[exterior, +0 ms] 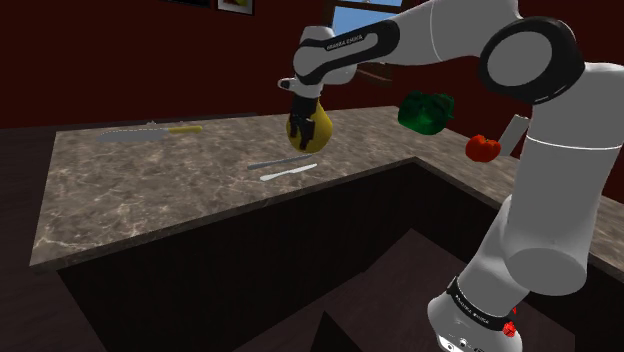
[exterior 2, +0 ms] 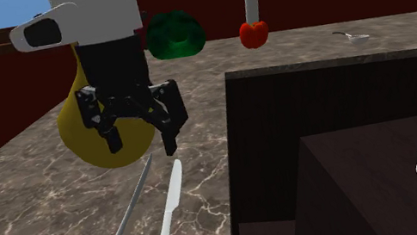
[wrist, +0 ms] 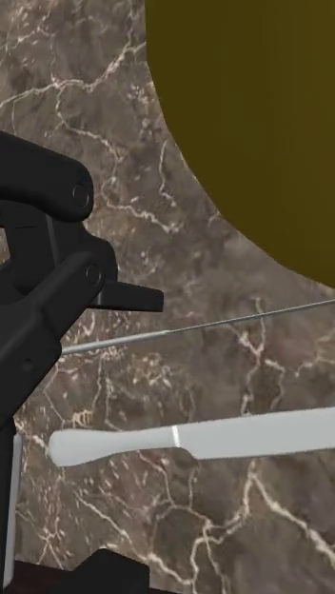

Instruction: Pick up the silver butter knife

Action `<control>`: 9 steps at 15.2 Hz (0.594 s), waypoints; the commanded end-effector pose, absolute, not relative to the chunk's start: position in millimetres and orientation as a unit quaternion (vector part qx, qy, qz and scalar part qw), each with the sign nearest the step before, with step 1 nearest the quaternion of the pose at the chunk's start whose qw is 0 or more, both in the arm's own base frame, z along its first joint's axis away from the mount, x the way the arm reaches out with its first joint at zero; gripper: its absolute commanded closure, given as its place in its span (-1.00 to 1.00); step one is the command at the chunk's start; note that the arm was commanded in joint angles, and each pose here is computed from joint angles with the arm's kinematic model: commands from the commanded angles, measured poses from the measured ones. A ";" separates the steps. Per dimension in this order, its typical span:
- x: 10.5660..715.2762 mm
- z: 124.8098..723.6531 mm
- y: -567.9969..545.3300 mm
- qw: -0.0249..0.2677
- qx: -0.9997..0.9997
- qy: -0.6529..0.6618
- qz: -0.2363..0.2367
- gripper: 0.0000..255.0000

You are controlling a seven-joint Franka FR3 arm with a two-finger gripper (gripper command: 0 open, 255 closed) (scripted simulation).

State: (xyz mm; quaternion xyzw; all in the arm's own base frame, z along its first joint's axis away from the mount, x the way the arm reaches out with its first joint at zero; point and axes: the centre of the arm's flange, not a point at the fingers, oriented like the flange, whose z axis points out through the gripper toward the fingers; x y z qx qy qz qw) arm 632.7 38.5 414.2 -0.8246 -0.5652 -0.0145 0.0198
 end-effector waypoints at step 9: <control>677.8 362.6 84.8 0.016 -0.760 -0.650 -0.021 -1.00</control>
